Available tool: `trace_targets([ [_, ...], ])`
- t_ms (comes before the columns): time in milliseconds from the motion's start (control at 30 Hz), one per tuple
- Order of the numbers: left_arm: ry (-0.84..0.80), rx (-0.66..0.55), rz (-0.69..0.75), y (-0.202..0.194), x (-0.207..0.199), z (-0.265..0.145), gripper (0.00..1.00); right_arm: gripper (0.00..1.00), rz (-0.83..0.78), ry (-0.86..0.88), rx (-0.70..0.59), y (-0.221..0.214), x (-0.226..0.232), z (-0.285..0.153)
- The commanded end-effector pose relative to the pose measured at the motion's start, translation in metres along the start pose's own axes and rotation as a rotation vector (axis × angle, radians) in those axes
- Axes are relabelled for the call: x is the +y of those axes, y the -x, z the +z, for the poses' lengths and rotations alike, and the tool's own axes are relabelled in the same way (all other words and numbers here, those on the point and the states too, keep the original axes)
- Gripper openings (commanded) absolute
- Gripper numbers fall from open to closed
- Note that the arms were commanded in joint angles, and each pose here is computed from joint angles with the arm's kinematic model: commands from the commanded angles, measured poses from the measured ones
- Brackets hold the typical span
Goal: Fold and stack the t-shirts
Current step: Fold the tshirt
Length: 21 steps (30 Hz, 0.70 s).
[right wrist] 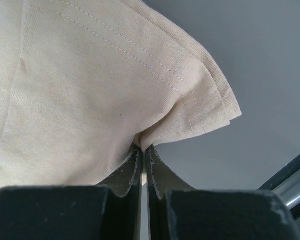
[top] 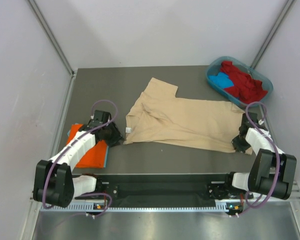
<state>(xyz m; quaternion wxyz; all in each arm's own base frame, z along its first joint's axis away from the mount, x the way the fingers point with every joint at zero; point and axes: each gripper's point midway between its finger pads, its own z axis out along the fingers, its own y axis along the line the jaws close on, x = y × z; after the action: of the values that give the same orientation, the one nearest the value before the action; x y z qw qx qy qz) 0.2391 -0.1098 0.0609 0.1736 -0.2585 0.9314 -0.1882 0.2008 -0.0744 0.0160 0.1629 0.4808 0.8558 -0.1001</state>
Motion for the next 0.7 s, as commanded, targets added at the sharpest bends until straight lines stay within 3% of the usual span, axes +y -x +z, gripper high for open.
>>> trace_targets([
  [0,-0.076,-0.047,-0.032,0.017,-0.024,-0.002,0.44,0.00,0.012,-0.033,-0.036,0.014,-0.007,0.007],
  [200,0.002,-0.029,-0.069,0.011,-0.004,0.014,0.39,0.00,0.019,-0.032,-0.040,0.018,-0.008,0.010],
  [500,0.014,-0.098,-0.241,0.015,0.001,0.016,0.46,0.00,0.017,-0.003,-0.050,0.019,-0.006,0.007],
  [667,-0.079,-0.148,-0.299,0.023,-0.014,0.006,0.50,0.00,0.020,0.009,-0.054,0.019,-0.004,0.007],
])
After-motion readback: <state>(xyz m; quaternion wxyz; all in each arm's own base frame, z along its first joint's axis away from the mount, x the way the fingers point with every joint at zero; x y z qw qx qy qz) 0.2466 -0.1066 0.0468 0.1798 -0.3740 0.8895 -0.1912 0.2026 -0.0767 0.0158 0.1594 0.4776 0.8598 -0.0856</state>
